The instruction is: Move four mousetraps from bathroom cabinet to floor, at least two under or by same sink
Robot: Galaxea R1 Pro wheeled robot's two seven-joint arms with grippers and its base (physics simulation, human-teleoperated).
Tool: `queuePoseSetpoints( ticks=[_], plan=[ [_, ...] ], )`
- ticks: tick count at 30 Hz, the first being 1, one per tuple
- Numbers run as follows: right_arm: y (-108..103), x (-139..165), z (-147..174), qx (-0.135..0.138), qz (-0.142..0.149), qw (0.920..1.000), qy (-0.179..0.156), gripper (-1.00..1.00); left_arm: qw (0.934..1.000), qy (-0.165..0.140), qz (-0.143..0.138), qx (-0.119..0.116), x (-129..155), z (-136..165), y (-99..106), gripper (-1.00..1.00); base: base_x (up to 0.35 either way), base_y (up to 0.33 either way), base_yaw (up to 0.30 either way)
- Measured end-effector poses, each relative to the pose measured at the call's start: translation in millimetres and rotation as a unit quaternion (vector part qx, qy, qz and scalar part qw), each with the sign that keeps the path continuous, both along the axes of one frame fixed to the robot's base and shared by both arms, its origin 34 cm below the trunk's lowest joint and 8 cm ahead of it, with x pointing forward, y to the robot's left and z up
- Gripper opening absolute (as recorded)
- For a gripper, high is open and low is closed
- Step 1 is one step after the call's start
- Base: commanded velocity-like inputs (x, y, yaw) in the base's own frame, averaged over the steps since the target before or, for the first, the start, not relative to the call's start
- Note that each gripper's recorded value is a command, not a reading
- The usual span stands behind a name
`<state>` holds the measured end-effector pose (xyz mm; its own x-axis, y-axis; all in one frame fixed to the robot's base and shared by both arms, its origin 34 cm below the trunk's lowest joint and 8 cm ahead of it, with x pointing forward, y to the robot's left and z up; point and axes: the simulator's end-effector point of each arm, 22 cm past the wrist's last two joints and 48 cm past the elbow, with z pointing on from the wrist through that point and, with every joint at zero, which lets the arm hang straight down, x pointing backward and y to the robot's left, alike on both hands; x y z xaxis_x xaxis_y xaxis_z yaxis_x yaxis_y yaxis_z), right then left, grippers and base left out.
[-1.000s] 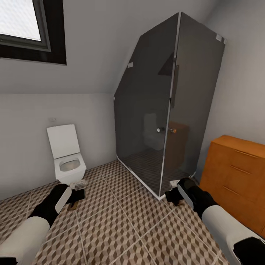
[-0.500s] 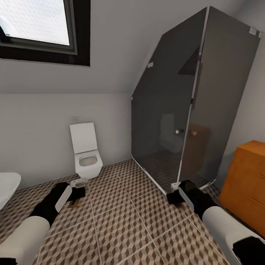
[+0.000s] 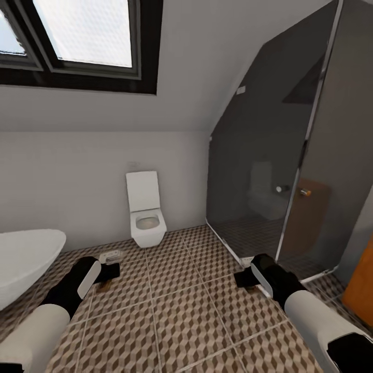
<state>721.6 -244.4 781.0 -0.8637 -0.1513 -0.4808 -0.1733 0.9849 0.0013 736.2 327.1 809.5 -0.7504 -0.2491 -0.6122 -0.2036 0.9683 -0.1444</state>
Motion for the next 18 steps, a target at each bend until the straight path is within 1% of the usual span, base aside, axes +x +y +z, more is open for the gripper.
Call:
queuePoseSetpoints(
  ticks=[8, 12, 18],
  plan=[
    [0.0, -0.2, -0.2, 0.000, 0.000, 1.0000, 0.000, -1.00, 1.0000, -0.002, 0.001, 0.002, 0.6, 0.8, 0.6, -1.00, 0.015, 0.000, 0.300],
    [0.1, -0.4, 0.2, 0.000, 0.000, 1.0000, 0.000, -1.00, 1.0000, 0.000, 0.004, 0.004, -0.4, -1.1, 2.1, -1.00, 0.240, 0.000, 0.300],
    [-2.5, 0.1, 0.4, 0.000, -0.002, 1.0000, -0.001, -1.00, 1.0000, 0.000, 0.005, 0.004, -0.7, -1.9, 2.6, -1.00, 0.313, 0.000, 0.300]
  ],
)
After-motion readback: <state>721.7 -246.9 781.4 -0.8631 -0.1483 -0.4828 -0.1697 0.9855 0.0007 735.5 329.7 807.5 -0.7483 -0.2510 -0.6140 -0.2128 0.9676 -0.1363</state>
